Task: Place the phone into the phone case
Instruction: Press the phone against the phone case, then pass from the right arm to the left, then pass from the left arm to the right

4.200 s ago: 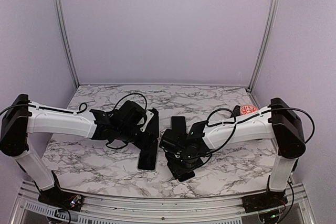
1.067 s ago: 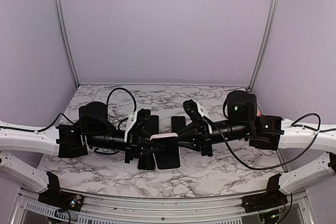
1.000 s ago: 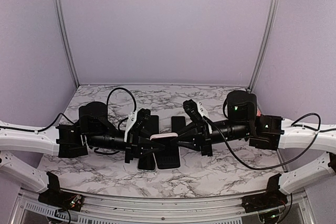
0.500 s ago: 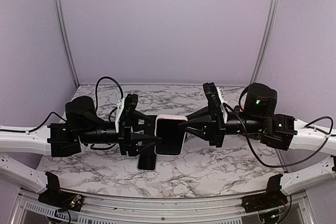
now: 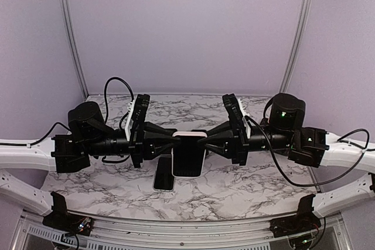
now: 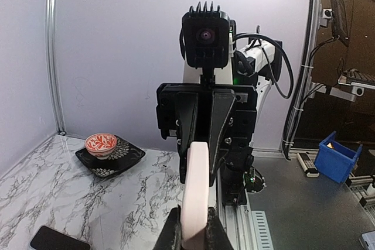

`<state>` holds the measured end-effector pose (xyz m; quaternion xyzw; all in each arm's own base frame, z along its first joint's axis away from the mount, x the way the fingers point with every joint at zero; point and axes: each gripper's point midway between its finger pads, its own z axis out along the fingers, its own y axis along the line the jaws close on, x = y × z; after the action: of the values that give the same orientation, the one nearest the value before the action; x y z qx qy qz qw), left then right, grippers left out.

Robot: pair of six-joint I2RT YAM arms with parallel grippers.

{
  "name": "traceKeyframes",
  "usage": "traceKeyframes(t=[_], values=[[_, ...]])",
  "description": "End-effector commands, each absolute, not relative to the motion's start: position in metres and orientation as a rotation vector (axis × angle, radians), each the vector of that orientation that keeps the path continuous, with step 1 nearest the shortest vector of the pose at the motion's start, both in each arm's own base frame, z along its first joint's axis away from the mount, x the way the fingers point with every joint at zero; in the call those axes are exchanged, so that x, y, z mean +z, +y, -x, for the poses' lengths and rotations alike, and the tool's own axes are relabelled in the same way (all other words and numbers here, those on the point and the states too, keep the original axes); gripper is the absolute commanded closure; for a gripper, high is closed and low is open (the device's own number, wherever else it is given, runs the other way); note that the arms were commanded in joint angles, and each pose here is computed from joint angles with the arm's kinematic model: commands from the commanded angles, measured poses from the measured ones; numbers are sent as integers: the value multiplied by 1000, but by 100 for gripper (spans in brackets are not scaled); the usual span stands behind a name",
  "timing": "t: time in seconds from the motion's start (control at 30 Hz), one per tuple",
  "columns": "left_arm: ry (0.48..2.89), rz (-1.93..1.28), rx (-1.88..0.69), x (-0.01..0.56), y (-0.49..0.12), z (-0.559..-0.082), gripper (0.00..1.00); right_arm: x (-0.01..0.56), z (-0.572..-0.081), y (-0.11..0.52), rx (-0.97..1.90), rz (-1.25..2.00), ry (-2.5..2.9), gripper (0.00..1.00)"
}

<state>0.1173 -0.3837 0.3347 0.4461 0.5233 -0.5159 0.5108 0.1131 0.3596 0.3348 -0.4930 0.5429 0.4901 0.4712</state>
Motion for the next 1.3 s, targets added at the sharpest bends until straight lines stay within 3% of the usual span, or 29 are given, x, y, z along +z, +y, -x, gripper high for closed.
traceKeyframes(t=[0.0,0.1,0.13,0.17,0.23,0.3,0.47,0.63,0.73,0.83,0.9,0.93,1.03,1.27], values=[[1198,-1063,-1271,353,-385,-112,100,380,-110,355,1211,1154,1203,100],[1216,-1046,-1251,348,-384,-116,100,380,-116,353,1190,1125,1224,100],[1230,-1033,-1238,345,-383,-119,84,379,-119,353,1176,1112,1240,100],[1247,-1021,-1222,341,-382,-123,50,379,-121,353,1168,1104,1253,100],[1261,-1042,-1212,330,-383,-122,36,381,-122,352,1165,1102,1255,100],[1275,-1072,-1226,319,-386,-119,35,390,-118,351,1184,1108,1219,100],[1319,-1109,-1274,306,-399,-117,46,406,-110,354,1225,1132,1158,100],[1308,-1107,-1272,309,-402,-119,97,406,-110,355,1229,1133,1164,100],[1296,-1087,-1268,315,-399,-119,100,396,-118,356,1209,1111,1220,97],[1280,-1056,-1270,322,-395,-120,100,374,-134,357,1169,1048,1340,51],[1269,-1042,-1281,326,-393,-120,100,356,-142,357,1174,1019,1413,39],[1264,-1034,-1288,327,-392,-119,100,349,-143,358,1197,1019,1436,39],[1253,-1002,-1316,332,-390,-119,100,337,-137,360,1274,1036,1455,52],[1258,-983,-1350,333,-391,-118,100,325,-130,361,1334,1039,1462,68]])
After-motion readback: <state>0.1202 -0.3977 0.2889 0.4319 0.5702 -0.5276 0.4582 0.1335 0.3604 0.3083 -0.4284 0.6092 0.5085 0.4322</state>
